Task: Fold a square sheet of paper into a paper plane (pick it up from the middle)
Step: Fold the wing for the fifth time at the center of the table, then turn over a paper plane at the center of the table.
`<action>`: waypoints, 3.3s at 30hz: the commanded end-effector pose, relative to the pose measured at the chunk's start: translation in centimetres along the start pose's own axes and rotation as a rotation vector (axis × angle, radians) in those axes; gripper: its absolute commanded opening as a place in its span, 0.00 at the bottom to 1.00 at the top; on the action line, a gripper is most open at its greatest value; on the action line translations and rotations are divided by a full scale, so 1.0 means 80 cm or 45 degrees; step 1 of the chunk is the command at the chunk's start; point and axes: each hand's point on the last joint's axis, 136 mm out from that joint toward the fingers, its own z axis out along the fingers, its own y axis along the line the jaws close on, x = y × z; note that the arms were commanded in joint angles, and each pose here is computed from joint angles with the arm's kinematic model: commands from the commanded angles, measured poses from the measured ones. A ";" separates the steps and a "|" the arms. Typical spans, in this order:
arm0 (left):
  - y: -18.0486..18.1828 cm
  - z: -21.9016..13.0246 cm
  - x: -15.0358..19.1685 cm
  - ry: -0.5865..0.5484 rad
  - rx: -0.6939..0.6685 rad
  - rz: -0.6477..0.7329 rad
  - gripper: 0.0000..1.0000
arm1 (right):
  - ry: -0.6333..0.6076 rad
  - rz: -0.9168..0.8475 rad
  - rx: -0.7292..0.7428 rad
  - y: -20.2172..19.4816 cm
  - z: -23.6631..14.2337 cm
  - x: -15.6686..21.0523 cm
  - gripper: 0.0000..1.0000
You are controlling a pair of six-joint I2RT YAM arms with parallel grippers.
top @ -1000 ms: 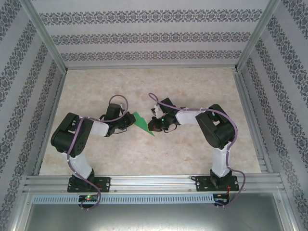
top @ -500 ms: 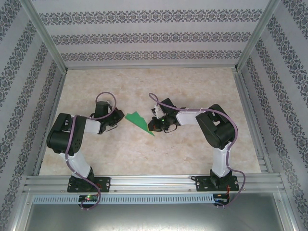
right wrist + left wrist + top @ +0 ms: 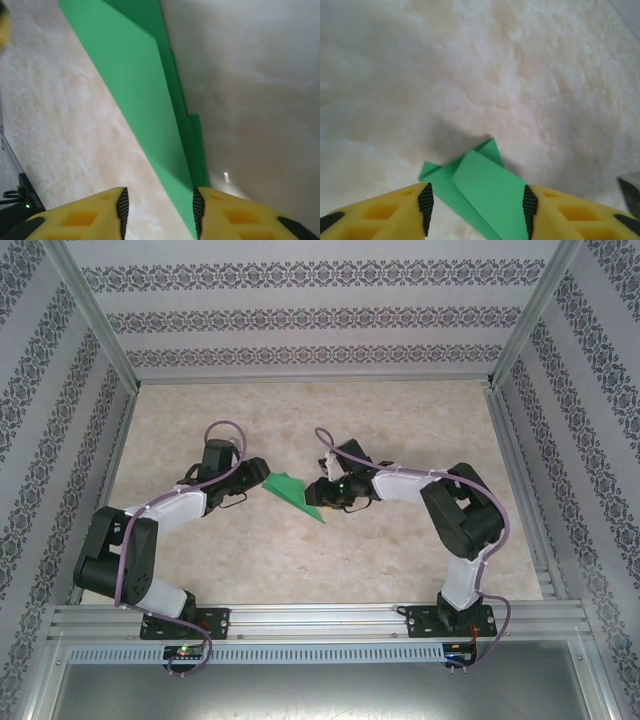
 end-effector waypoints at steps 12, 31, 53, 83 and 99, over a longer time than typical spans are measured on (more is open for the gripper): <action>-0.020 -0.007 0.080 0.232 -0.442 0.070 0.96 | -0.460 0.017 0.378 -0.082 -0.137 -0.073 0.86; -0.045 0.053 0.102 0.368 -0.707 0.058 0.87 | -0.585 0.050 0.375 -0.088 -0.168 -0.070 0.92; -0.036 0.034 0.101 0.194 -0.650 -0.142 0.37 | -0.508 0.100 0.321 -0.093 -0.143 -0.065 0.89; -0.178 0.056 0.090 0.321 0.436 0.155 0.08 | -0.630 0.109 0.242 -0.075 -0.173 -0.053 0.83; -0.102 0.080 0.127 0.389 0.338 0.000 0.07 | -0.301 0.009 0.140 0.001 -0.059 -0.014 0.48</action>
